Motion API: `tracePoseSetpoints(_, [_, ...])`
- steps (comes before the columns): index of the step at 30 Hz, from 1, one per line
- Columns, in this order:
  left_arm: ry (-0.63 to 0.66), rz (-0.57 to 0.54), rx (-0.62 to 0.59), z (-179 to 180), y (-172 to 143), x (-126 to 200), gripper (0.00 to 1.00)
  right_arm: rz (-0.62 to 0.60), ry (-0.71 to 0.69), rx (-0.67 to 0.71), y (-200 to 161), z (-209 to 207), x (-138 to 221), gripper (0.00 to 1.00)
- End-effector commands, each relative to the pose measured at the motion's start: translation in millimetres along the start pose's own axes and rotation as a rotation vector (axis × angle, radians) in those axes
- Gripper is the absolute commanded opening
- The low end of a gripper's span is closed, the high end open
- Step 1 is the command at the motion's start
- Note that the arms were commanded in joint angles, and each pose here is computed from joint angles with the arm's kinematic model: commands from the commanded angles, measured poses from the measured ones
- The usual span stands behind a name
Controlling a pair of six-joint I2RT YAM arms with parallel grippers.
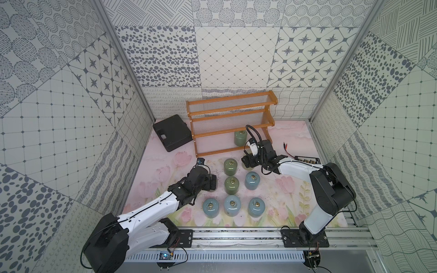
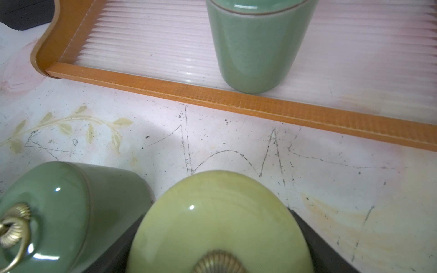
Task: Remove the tea canisters from the shelf
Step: Place the tea canister at the center of the board.
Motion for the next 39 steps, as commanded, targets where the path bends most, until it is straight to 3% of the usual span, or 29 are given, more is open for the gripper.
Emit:
tracePoseSetpoints(1, [-0.012, -0.013, 0.017, -0.9, 2.2, -0.4, 1.00, -0.104, 0.013, -0.008, 17.7, 4.7, 13.0, 0.80])
tracePoseSetpoints(29, [-0.012, -0.002, -0.006, -4.3, 6.8, -3.3, 1.00, -0.108, 0.005, -0.020, 14.6, 3.9, 16.3, 0.93])
tracePoseSetpoints(39, [-0.024, -0.018, -0.046, -14.4, 27.8, -1.3, 1.00, -0.136, 0.001, -0.025, 21.7, 5.0, 27.8, 0.97])
Point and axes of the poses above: each gripper's point midway between its finger pads, its own x axis back along the fingers, its own z axis along the line the jaws close on, y = z × x, the point moved 9 cm from there along x, back along the fingers, and after that the axes turned 1 degree about x, right-handed, at the moved point
